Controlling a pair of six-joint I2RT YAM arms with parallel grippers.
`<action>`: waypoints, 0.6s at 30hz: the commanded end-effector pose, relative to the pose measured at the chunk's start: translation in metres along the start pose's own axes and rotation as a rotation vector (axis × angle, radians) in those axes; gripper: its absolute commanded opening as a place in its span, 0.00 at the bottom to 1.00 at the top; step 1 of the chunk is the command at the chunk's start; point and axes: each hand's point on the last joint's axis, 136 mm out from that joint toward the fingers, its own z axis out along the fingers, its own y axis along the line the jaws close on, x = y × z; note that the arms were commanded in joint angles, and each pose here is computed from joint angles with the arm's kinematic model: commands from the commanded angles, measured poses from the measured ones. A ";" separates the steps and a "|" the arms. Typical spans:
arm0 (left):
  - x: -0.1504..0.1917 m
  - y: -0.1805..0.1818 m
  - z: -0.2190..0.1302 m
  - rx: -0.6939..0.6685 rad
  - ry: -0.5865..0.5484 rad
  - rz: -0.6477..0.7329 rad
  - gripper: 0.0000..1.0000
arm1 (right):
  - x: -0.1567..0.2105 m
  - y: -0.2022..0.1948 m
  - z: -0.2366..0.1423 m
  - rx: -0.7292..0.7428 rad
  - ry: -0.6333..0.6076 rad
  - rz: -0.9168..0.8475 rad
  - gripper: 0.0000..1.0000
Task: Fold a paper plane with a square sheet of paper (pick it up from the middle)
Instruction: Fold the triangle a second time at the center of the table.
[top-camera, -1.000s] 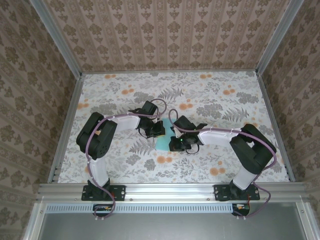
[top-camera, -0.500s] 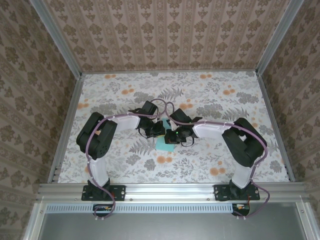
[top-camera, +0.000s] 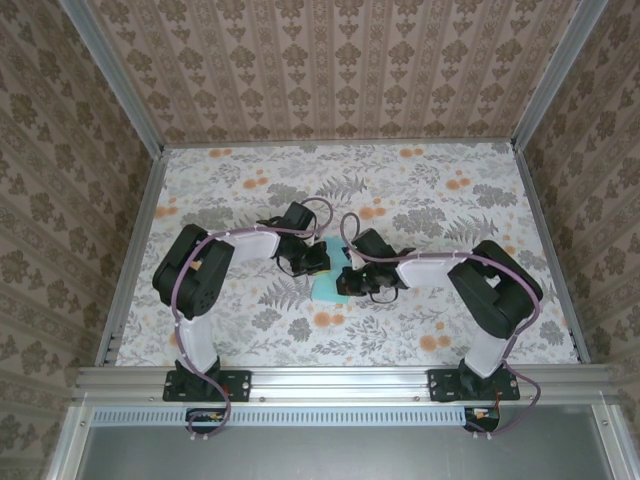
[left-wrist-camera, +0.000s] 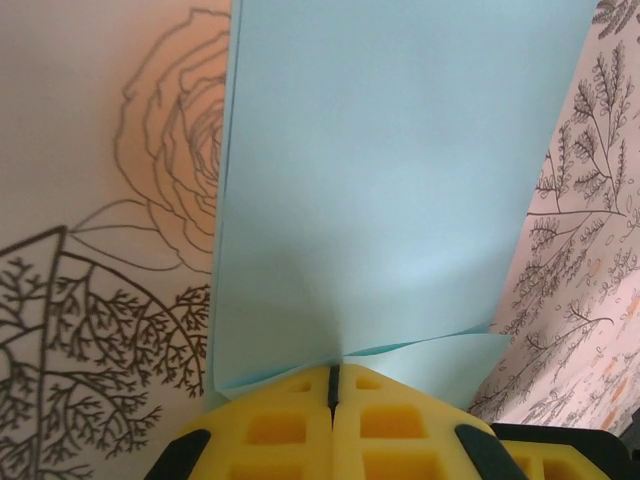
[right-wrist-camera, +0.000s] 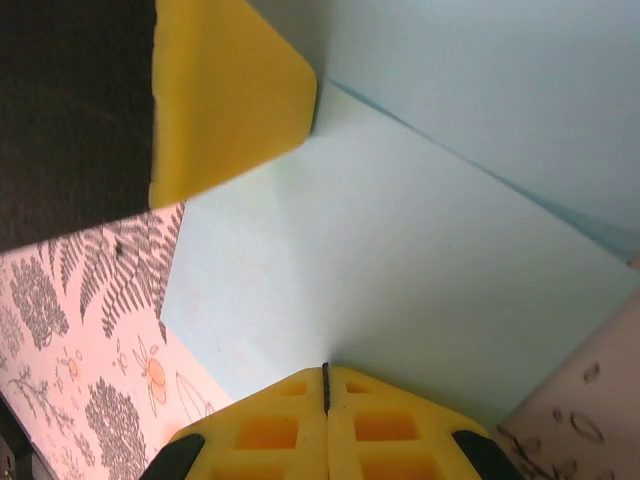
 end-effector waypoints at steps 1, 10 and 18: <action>0.036 0.081 0.021 -0.254 0.103 -0.134 0.02 | 0.084 -0.040 -0.005 0.113 0.254 0.112 0.06; 0.024 0.056 0.015 -0.179 0.092 -0.085 0.04 | 0.034 -0.013 -0.048 0.117 0.071 0.031 0.08; -0.010 -0.028 -0.028 0.070 -0.020 0.032 0.21 | -0.044 -0.014 -0.067 0.081 -0.220 0.153 0.27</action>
